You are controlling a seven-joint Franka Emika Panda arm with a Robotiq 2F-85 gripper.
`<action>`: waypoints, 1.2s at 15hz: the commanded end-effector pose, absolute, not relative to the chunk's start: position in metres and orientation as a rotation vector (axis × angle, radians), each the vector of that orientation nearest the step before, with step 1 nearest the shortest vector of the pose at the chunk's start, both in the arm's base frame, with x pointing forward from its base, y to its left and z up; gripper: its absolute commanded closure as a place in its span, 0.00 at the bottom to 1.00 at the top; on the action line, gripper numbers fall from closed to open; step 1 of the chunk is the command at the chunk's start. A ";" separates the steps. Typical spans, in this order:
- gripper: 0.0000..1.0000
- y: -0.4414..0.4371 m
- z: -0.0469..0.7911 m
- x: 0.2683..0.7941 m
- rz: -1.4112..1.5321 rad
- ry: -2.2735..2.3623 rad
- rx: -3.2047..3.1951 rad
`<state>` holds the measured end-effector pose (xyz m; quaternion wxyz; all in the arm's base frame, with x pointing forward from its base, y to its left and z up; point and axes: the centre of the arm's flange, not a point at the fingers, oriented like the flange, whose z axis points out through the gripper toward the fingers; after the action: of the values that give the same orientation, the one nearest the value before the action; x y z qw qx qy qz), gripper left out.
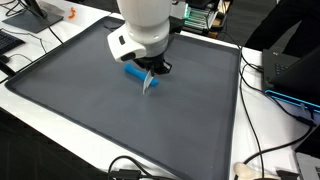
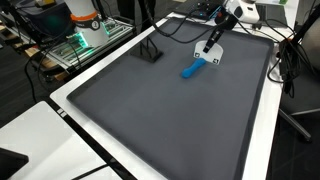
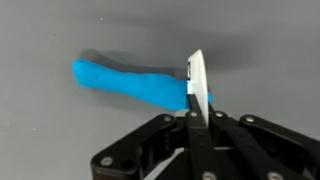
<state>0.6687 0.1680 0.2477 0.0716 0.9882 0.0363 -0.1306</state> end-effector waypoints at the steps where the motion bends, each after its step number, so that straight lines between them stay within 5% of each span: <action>1: 0.99 0.168 0.227 0.668 -0.406 0.117 2.931; 18: 0.99 0.155 0.215 0.656 -0.502 0.119 2.941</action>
<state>0.6667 0.1663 0.2347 0.0755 0.9863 0.0380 -0.1416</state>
